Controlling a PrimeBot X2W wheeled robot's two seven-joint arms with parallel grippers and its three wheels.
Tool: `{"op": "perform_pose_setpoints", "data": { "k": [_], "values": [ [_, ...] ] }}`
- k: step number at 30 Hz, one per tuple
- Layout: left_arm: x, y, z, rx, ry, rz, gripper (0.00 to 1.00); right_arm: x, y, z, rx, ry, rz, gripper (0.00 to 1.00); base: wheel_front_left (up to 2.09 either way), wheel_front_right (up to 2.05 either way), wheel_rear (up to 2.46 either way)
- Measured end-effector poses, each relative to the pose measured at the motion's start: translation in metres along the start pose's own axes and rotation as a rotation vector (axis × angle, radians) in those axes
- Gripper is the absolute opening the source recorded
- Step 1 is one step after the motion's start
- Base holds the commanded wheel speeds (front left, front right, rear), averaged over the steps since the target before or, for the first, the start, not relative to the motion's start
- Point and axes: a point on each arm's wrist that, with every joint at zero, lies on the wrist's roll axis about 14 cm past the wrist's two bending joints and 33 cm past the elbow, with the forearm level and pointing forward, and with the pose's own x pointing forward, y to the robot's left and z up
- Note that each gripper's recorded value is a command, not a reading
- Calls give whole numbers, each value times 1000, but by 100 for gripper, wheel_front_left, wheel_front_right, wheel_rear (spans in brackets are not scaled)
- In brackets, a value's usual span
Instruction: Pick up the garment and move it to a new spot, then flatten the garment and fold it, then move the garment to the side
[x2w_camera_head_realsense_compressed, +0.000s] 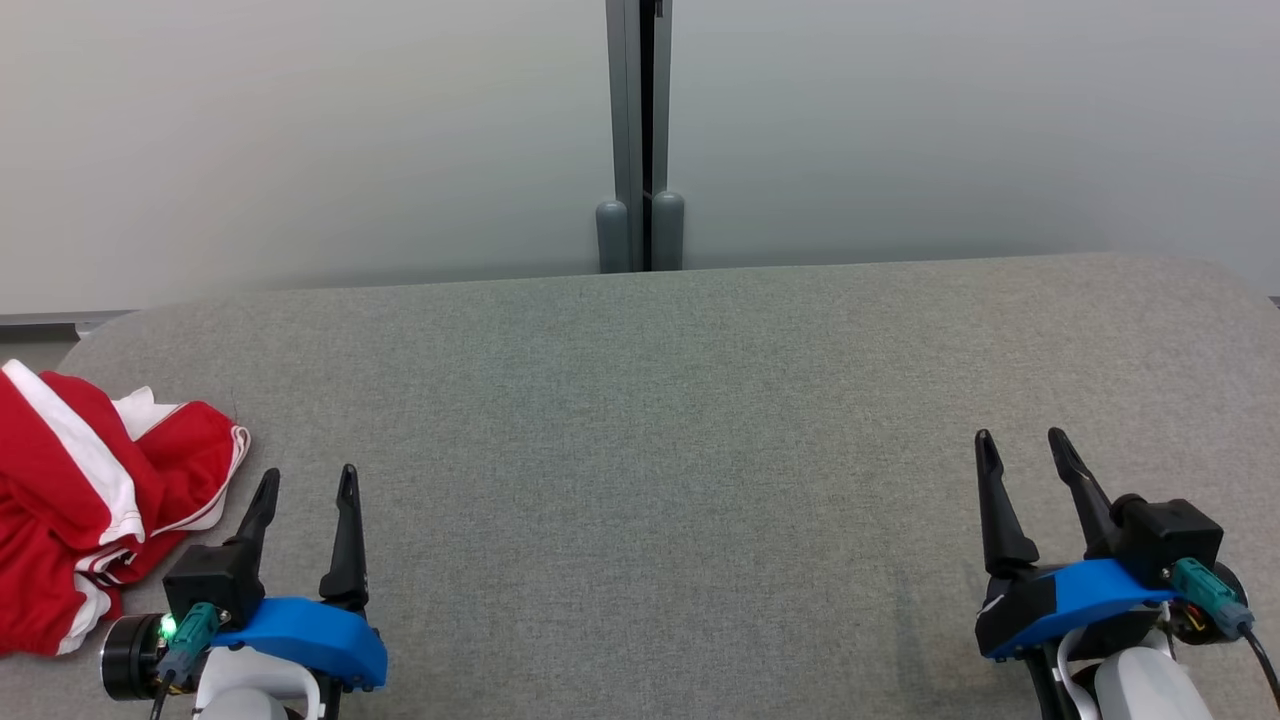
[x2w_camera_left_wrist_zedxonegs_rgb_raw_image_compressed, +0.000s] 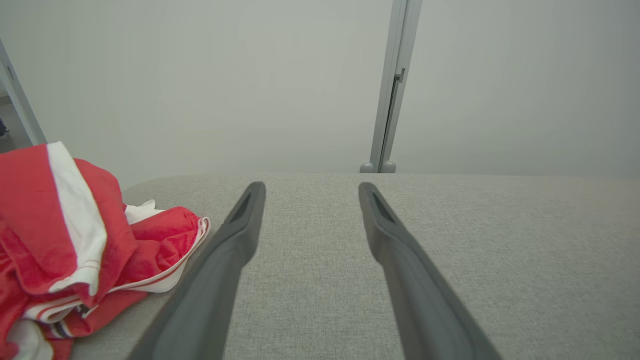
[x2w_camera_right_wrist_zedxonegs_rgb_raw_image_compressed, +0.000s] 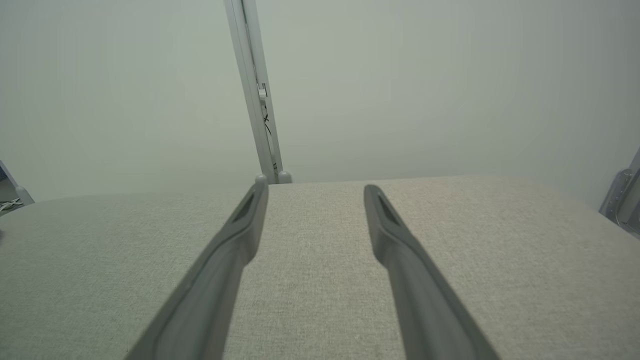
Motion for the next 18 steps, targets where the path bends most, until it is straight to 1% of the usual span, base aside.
{"op": "perform_pose_setpoints", "data": {
  "k": [7,13,18],
  "values": [
    [-1,1,1,49,-8,-4,100,0,2,2,-44,-9,12,100,0,0,0],
    [-1,0,7,85,-31,-6,100,3,1,16,-86,-55,16,100,0,0,0],
    [-1,1,5,103,-24,-6,100,3,3,11,-97,-43,22,100,0,0,0]
  ]
}}
